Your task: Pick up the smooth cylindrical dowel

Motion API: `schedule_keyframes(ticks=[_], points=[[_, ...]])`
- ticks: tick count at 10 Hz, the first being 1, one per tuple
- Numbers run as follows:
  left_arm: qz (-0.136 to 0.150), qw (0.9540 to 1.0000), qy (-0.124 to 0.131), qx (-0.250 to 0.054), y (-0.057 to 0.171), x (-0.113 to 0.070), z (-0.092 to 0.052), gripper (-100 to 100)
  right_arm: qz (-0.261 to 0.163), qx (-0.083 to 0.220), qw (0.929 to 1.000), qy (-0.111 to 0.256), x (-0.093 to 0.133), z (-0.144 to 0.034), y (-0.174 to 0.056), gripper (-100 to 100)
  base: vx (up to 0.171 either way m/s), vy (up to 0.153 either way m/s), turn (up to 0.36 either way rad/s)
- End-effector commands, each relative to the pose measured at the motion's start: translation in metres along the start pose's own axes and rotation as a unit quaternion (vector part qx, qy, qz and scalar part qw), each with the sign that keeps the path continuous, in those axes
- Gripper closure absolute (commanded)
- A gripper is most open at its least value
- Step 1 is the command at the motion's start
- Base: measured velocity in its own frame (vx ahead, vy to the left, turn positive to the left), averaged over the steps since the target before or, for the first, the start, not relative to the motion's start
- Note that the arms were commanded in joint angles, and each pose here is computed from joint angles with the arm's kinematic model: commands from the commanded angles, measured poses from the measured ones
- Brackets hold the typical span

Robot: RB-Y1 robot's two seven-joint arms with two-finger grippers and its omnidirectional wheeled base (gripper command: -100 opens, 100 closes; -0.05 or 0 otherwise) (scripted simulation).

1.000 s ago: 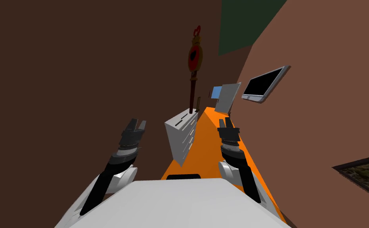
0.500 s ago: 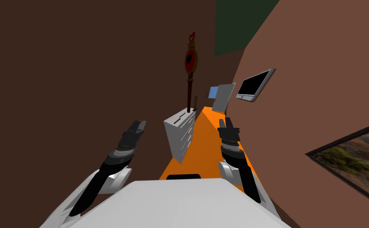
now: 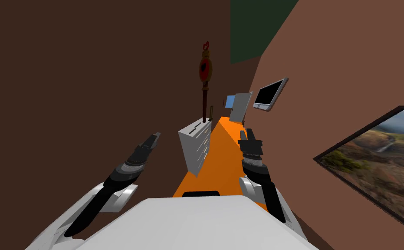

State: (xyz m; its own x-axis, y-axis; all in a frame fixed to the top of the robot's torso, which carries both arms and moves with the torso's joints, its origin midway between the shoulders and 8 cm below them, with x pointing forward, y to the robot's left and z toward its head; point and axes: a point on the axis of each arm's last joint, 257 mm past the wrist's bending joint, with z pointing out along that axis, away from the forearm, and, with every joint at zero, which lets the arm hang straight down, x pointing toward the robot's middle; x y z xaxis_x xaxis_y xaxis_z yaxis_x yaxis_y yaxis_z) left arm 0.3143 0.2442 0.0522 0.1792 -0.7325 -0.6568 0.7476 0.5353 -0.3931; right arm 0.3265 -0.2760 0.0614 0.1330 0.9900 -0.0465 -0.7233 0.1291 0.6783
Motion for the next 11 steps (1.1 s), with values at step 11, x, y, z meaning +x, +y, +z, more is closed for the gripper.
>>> schedule_keyframes(ticks=[11], points=[[0.180, 0.9629, 0.169, 0.109, -0.009, 0.029, -0.014, -100, 0.000, 0.000, 1.0000, 0.000, 0.000, 0.000, 0.000, 0, -0.075, -0.006, -0.106]])
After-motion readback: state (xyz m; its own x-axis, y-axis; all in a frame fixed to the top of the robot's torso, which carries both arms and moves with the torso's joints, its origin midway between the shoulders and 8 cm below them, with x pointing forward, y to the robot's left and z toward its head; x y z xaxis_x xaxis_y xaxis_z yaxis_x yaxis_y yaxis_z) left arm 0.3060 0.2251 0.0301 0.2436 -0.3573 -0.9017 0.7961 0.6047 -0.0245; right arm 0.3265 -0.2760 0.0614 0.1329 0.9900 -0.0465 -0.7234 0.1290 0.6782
